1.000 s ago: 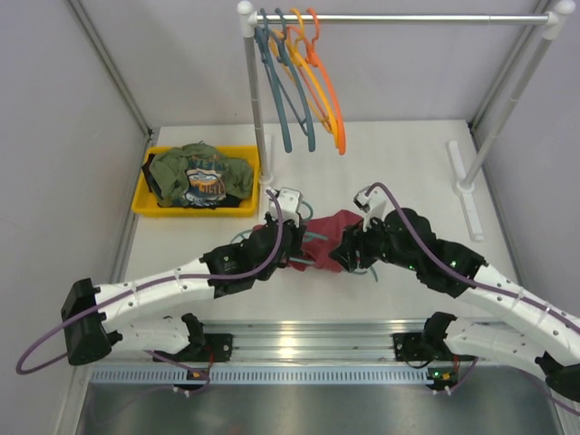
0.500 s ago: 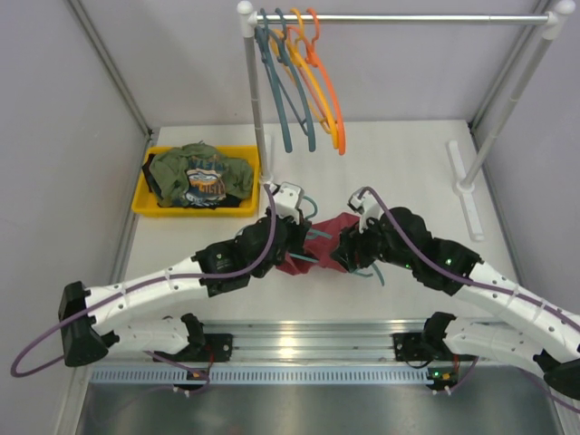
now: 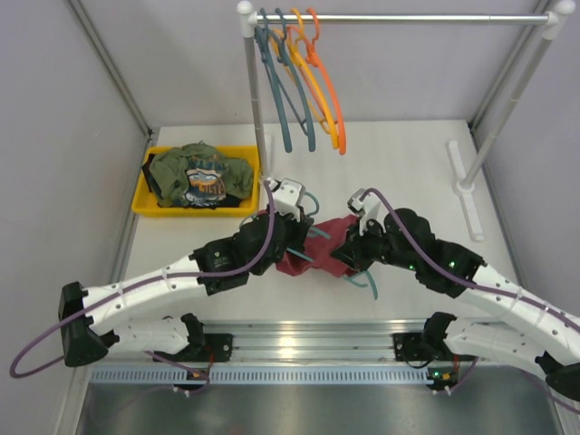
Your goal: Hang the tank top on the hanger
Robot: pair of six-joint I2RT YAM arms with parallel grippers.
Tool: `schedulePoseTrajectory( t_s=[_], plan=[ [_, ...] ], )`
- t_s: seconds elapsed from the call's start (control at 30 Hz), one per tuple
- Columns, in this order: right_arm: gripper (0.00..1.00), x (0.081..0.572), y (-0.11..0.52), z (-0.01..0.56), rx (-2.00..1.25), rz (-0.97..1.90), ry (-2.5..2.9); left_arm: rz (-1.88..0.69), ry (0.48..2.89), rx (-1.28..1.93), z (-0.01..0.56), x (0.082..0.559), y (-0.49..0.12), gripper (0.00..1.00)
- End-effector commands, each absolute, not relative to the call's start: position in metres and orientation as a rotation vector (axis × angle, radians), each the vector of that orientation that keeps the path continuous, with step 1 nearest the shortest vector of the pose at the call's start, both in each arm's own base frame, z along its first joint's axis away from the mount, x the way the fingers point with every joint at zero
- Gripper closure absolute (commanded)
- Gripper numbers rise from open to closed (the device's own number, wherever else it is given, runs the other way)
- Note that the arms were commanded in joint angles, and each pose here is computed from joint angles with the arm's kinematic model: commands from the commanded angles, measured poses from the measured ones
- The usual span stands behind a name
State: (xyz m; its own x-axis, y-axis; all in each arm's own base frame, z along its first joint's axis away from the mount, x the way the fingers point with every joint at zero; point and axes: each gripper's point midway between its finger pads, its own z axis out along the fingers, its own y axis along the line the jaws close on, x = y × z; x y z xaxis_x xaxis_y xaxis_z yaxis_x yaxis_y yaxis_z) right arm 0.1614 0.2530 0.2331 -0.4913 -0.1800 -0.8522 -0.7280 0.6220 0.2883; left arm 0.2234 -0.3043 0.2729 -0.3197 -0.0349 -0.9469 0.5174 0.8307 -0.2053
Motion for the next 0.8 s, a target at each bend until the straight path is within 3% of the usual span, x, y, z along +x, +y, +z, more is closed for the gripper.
schedulePoseTrajectory(
  t_s=[0.0, 0.07, 0.1, 0.27, 0.33, 0.77],
  plan=[
    [1.0, 0.17, 0.253, 0.254, -0.621, 0.854, 1.918, -0.697, 1.727, 0.318, 0.322, 0.22, -0.315, 0.96],
    [1.0, 0.17, 0.248, 0.258, -0.593, 0.856, 1.897, -0.695, 1.729, 0.311, 0.323, 0.22, -0.314, 0.83],
    [1.0, 0.17, 0.246, 0.26, -0.581, 0.856, 1.887, -0.698, 1.731, 0.308, 0.322, 0.219, -0.313, 0.7],
    [1.0, 0.166, 0.236, 0.263, -0.549, 0.857, 1.855, -0.728, 1.718, 0.314, 0.334, 0.213, -0.309, 0.46],
    [1.0, 0.167, 0.229, 0.265, -0.521, 0.841, 1.846, -0.75, 1.7, 0.306, 0.343, 0.209, -0.305, 0.42],
    [1.0, 0.172, 0.157, 0.303, -0.246, 0.671, 1.753, -0.821, 1.61, 0.282, 0.39, 0.194, -0.277, 0.42]
  ],
)
